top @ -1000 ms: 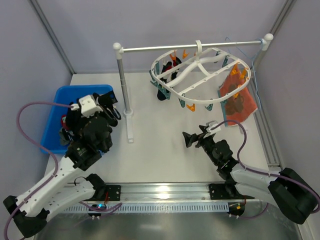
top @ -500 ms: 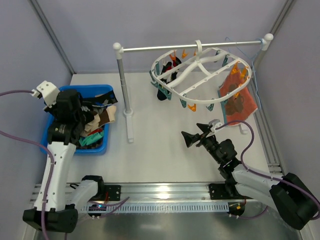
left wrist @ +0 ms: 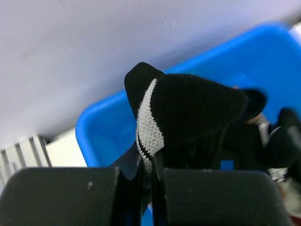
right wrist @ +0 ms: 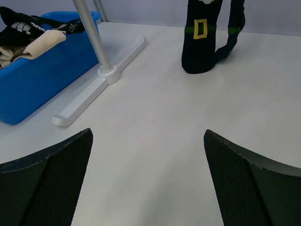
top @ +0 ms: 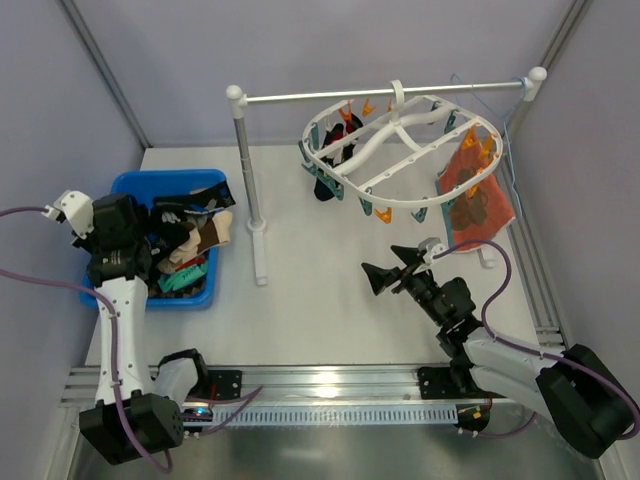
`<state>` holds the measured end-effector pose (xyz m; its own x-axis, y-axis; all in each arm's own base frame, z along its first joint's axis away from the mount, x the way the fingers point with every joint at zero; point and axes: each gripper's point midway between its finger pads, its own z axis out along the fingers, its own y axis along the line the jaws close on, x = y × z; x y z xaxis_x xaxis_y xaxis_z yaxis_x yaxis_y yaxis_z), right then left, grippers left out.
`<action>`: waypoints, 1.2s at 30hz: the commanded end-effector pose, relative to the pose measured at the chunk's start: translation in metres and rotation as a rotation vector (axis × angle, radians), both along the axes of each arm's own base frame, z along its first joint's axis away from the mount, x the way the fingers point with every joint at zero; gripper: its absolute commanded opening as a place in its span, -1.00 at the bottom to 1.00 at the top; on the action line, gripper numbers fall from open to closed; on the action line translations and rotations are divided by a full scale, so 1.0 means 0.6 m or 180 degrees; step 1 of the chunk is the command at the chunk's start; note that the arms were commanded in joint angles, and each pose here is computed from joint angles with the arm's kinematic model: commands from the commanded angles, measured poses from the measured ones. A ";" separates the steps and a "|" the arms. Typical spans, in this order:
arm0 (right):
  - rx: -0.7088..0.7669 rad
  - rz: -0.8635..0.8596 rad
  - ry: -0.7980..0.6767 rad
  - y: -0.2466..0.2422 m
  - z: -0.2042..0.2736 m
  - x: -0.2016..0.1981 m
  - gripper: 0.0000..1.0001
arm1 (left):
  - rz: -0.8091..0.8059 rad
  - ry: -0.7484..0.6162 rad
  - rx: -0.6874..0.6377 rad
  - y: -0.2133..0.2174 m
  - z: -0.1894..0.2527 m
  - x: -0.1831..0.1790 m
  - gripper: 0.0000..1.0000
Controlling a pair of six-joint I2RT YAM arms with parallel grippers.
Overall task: Remove the socks clipped to the hanger
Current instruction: Place the sock in the bin, then adjust the hanger on the clothesline.
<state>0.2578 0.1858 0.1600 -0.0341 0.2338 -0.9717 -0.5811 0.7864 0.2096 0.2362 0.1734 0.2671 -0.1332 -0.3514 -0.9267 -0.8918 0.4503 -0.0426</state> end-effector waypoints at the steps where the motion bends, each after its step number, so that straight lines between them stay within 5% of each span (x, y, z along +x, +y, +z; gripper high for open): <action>1: -0.0068 0.0017 0.0204 -0.024 -0.073 -0.038 0.99 | -0.0096 0.0181 -0.0239 0.005 -0.057 0.017 -1.00; 9: -0.0031 -0.0006 0.0176 -0.028 -0.070 -0.040 0.99 | -0.0224 0.0458 -0.0491 -0.001 -0.099 0.038 -0.96; 12: -0.0029 -0.0020 0.0184 -0.029 -0.070 -0.039 0.99 | -0.0392 0.0399 -0.0434 -0.014 -0.086 0.053 -0.40; 13: -0.0031 -0.0020 0.0188 -0.029 -0.071 -0.039 0.99 | -0.0430 0.0380 -0.0427 -0.019 -0.083 0.058 0.10; 15: -0.0028 -0.0030 0.0184 -0.029 -0.070 -0.038 0.99 | -0.0429 0.0417 -0.0464 -0.024 -0.084 0.057 0.50; 16: -0.0031 -0.0035 0.0188 -0.030 -0.070 -0.037 0.99 | -0.0432 0.0420 -0.0481 -0.029 -0.084 0.059 0.85; 18: -0.0034 -0.0030 0.0192 -0.029 -0.070 -0.037 0.99 | -0.0435 0.0404 -0.0449 -0.034 -0.073 0.058 0.99; 28: -0.0035 -0.0069 0.0208 -0.032 -0.073 -0.036 0.99 | -0.0772 -0.0253 0.0040 -0.131 0.050 0.076 0.99; 36: -0.0020 -0.0106 0.0217 -0.035 -0.074 -0.033 0.99 | -0.1623 -0.0825 0.0339 -0.369 0.109 0.135 0.99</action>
<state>0.2586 0.1834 0.1693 -0.0169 0.2680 -0.9633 -0.5776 0.7838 0.2281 0.3087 -0.0299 0.3038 -0.1782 -0.1766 -0.9680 -0.4940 0.8668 -0.0672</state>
